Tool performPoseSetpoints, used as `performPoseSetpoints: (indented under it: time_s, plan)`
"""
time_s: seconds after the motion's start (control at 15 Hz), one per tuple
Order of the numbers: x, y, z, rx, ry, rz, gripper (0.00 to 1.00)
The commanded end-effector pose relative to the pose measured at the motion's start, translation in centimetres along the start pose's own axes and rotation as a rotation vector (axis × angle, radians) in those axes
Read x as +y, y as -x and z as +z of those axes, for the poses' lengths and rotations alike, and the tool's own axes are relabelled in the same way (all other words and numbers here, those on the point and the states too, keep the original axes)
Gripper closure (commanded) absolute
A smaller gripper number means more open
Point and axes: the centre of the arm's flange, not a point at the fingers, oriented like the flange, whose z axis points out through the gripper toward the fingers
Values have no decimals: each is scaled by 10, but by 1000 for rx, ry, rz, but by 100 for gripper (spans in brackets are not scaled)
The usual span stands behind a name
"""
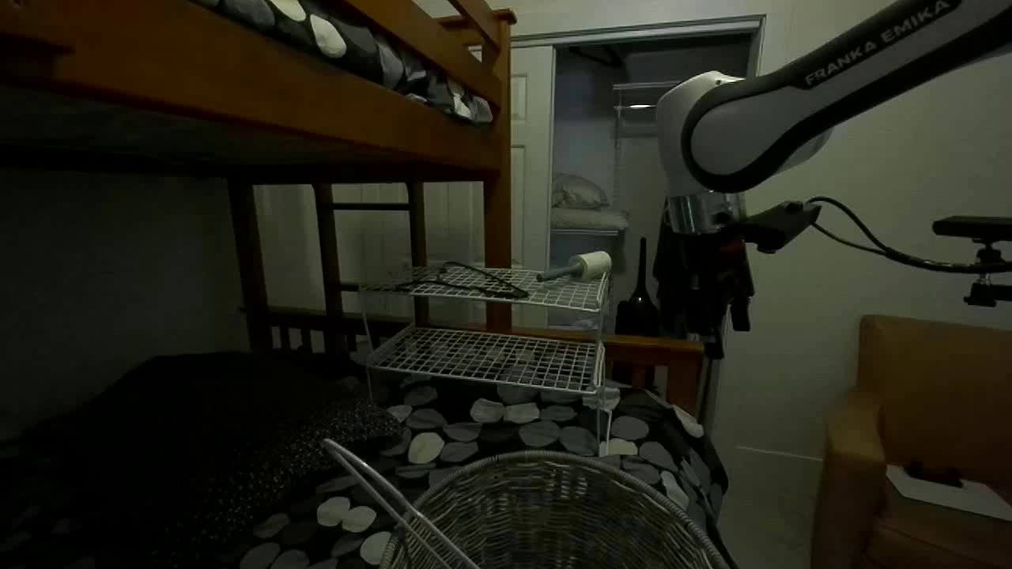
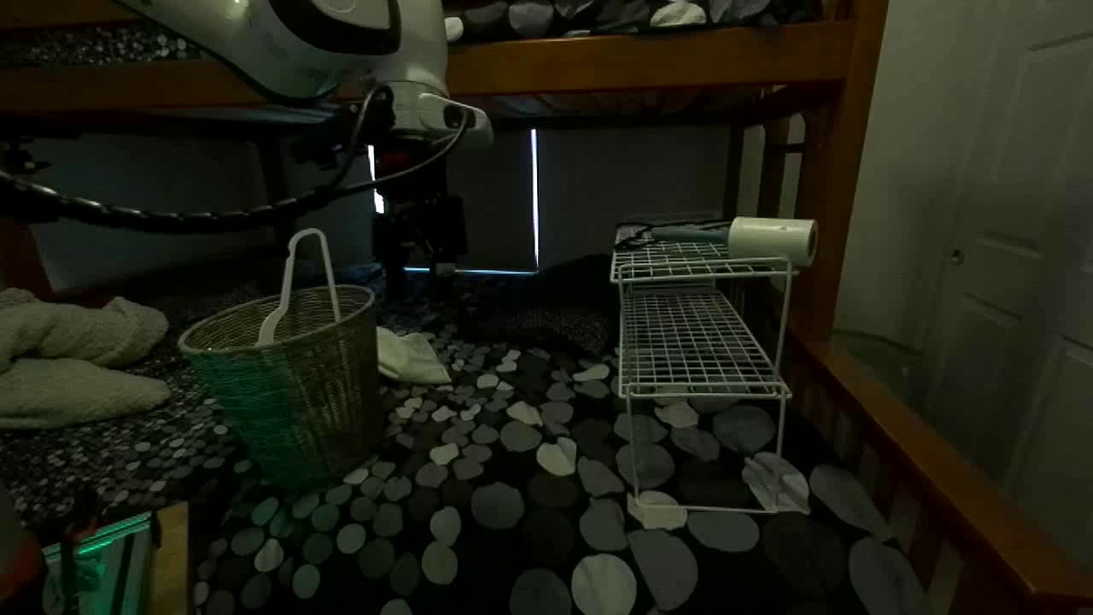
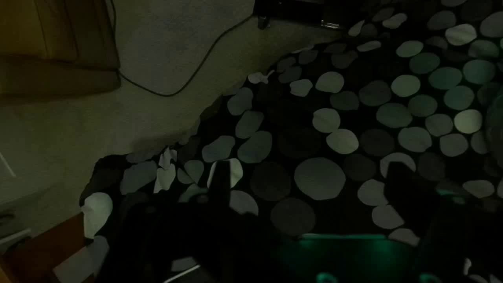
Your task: Take the hanger out of the basket
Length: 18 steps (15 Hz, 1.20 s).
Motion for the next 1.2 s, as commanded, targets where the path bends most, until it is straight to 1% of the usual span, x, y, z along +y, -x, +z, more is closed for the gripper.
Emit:
performPoseSetpoints:
  time_s: [0.0, 0.27, 0.33, 0.47, 0.6, 0.67, 0.73, 0.93, 1.0, 1.13]
  plan:
    - [0, 0, 0, 0, 0, 0, 0]
    - [0, 0, 0, 0, 0, 0, 0]
    - [-13, 0, 3, 11, -28, -21, 0]
    - [-54, 7, -1, 27, -99, -105, 0]
    - [-104, 19, -4, 46, -152, -211, 0]
    - [-130, 28, -7, 62, -165, -268, 0]
    - [-151, 33, -10, 92, -164, -317, 0]
    - [-204, 61, -40, 184, -187, -449, 0]
    - [-224, 68, -43, 190, -192, -509, 0]
    - [-260, 82, -42, 189, -170, -633, 0]
